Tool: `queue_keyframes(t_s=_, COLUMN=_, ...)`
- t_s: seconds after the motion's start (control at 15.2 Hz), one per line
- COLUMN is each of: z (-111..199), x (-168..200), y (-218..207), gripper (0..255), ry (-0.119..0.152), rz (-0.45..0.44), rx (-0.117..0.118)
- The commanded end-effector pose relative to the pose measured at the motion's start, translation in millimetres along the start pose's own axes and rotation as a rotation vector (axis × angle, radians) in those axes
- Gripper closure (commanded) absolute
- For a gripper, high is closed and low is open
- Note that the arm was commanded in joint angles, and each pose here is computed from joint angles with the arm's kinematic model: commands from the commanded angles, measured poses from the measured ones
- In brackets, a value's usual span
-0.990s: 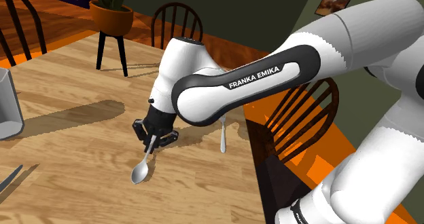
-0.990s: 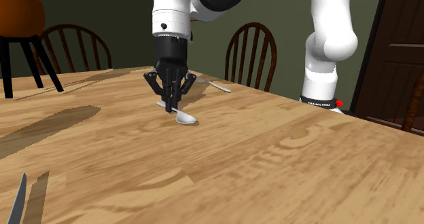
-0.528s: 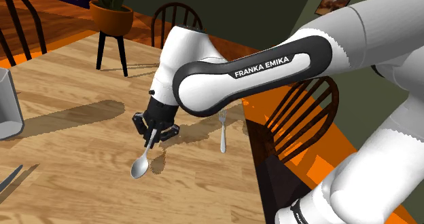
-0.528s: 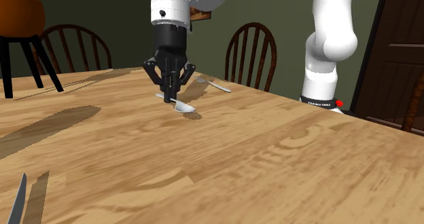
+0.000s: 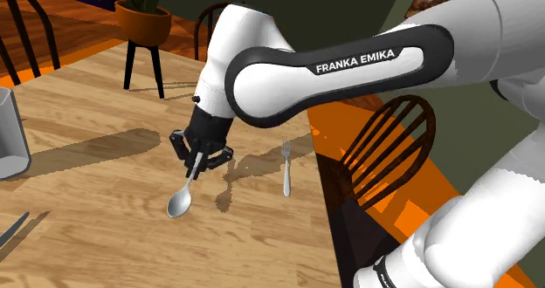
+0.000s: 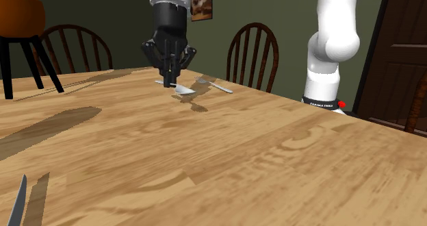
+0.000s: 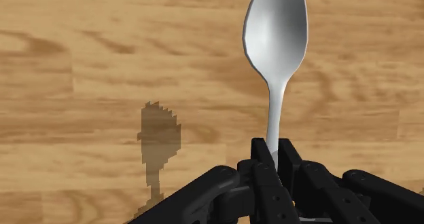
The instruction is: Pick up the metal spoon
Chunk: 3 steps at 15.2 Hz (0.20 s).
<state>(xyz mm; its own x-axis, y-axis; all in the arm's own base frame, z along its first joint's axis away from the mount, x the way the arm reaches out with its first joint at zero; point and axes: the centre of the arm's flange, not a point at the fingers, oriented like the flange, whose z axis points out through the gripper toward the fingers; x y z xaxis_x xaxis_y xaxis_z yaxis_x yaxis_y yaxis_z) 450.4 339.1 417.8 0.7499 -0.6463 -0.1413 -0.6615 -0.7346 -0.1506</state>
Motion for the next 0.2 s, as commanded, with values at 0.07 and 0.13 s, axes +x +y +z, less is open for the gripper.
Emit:
queue_keyframes(t_s=0.07, z=-13.0, x=-1.7, y=-2.3, gripper=255, ry=0.0, rz=0.0, rx=0.0)
queue_keyframes(t_s=0.13, z=-13.0, x=-1.7, y=-2.3, gripper=255, ry=0.0, rz=0.0, rx=0.0)
